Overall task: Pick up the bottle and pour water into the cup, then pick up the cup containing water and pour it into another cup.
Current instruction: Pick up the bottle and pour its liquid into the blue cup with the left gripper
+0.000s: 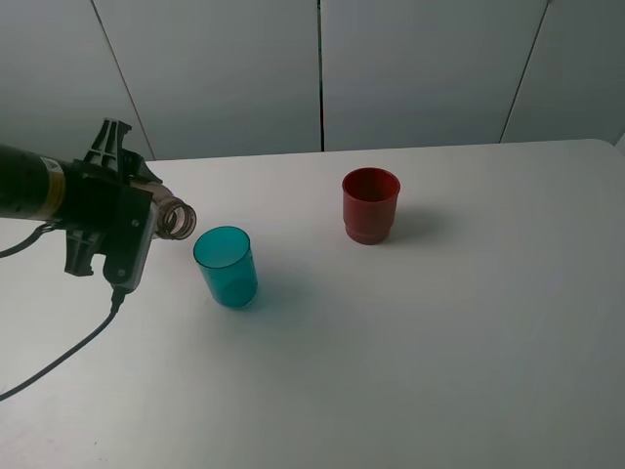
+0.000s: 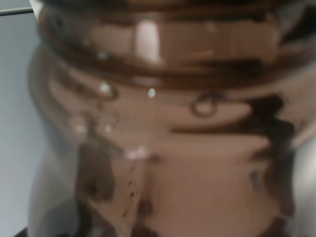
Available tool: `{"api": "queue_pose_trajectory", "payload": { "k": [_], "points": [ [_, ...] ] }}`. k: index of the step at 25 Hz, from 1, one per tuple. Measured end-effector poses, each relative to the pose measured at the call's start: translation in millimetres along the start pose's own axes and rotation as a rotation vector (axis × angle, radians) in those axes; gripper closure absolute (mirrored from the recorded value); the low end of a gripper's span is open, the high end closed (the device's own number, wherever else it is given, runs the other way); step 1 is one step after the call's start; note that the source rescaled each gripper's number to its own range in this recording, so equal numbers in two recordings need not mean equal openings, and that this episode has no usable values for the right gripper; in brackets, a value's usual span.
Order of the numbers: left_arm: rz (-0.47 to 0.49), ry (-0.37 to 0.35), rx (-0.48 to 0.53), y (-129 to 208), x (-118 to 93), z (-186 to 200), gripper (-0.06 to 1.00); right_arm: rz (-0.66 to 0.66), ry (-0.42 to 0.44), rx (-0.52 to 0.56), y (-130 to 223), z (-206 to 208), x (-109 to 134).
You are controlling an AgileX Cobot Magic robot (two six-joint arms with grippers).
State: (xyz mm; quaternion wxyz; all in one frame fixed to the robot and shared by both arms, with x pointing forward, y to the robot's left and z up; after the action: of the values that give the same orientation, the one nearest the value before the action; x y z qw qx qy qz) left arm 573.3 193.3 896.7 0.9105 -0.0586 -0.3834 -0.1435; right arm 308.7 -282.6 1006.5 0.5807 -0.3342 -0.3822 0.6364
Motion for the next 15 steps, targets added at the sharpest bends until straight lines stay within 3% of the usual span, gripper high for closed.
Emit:
{"api": "queue_pose_trajectory", "payload": {
  "k": [15],
  "points": [
    [-0.026,0.002,-0.013,-4,8,-12,0.94,-0.002,0.0,0.0,0,0,0]
  ]
}}
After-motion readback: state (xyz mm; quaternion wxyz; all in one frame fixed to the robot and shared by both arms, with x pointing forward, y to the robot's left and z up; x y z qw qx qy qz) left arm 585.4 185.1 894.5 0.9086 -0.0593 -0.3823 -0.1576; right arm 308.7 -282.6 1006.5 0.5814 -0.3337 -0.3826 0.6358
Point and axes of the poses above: a point on each arm's last joint axis where the gripper is mounted, z pointing back along that axis away from the gripper, x along the wrist's bending axis when the last joint is at zero, y = z × x, the point moved 9 cm from there along -z, pointing out along that axis toward the gripper, and after that the axes turned 3 degrees about z, right-handed, at the moved point
